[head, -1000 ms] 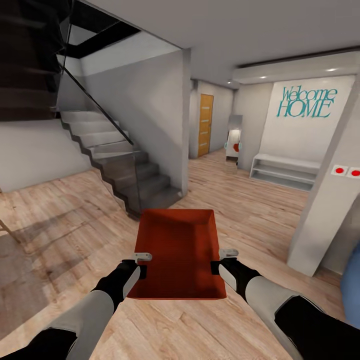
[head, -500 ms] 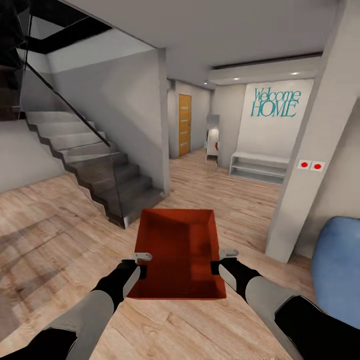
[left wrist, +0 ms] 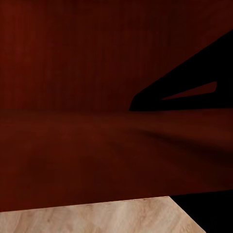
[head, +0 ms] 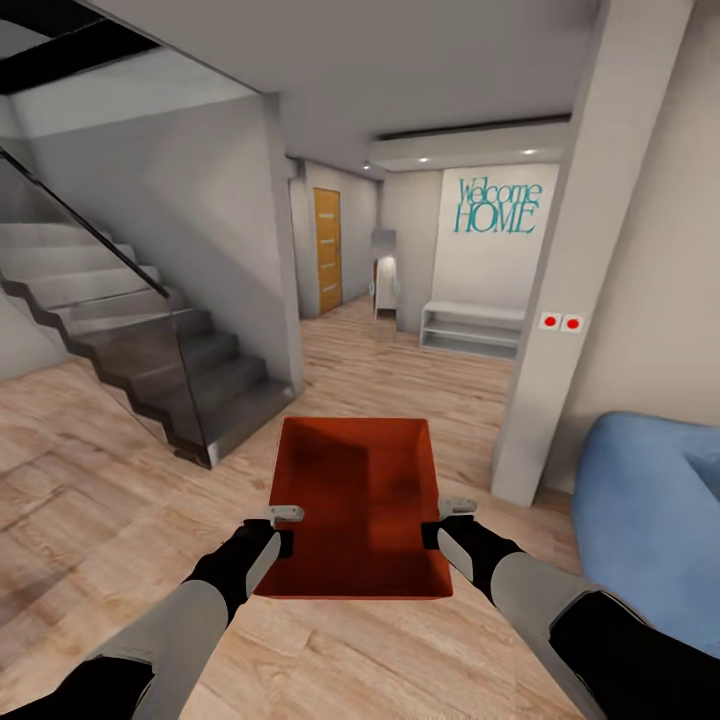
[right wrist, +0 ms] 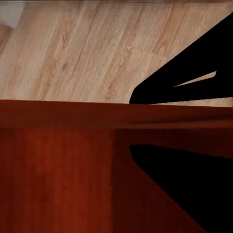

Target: Move the two storage containers from the living room to the garage. In the garage, place one container on the floor and stack the other container on top of it (either order is fine).

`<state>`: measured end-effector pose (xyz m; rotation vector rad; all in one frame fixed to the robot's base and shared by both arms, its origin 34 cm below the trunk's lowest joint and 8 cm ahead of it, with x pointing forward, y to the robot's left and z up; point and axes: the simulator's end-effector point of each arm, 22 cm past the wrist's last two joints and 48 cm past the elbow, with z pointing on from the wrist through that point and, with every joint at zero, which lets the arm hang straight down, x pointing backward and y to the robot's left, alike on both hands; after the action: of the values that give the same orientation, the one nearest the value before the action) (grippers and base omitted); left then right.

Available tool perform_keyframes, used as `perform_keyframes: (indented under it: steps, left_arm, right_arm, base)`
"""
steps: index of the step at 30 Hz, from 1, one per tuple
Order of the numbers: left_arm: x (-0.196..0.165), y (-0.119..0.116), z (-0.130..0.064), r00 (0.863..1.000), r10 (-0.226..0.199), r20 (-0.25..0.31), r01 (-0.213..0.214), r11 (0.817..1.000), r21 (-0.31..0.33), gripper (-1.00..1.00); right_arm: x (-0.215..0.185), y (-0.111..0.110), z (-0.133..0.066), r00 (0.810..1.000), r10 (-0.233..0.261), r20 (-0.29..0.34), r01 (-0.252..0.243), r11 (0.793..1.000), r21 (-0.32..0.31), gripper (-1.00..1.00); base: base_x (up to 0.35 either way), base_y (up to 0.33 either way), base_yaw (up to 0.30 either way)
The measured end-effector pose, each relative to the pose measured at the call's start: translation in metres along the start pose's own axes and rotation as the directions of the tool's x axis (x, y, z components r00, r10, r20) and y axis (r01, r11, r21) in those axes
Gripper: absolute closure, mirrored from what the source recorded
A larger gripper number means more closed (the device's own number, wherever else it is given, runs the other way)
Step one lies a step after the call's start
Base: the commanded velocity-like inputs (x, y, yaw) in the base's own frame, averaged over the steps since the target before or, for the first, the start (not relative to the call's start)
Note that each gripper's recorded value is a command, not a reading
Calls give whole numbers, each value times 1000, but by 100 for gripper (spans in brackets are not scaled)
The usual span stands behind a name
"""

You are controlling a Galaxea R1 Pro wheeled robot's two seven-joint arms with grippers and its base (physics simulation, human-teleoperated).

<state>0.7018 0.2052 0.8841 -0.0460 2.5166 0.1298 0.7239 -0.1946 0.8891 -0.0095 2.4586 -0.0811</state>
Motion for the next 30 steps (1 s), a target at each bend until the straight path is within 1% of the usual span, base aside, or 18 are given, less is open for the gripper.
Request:
perform_keyframes:
  steps: [8,10,30]
  left_arm:
    - [0,0,0,1000,-1,-1,1,1000,0,100]
    - [0,0,0,1000,-1,-1,1,1000,0,100]
    - [0,1,0,1000,-1,-1,1,1000,0,100]
  right_arm:
    - [0,0,0,1000,-1,0,1,1000,0,100]
    - [0,0,0,1000,-1,0,1,1000,0,100]
    - [0,1,0,1000,-2,0,2,1000,0,100]
  base:
    - [0,0,-269]
    - [0,0,-141]
    - [0,0,-7]
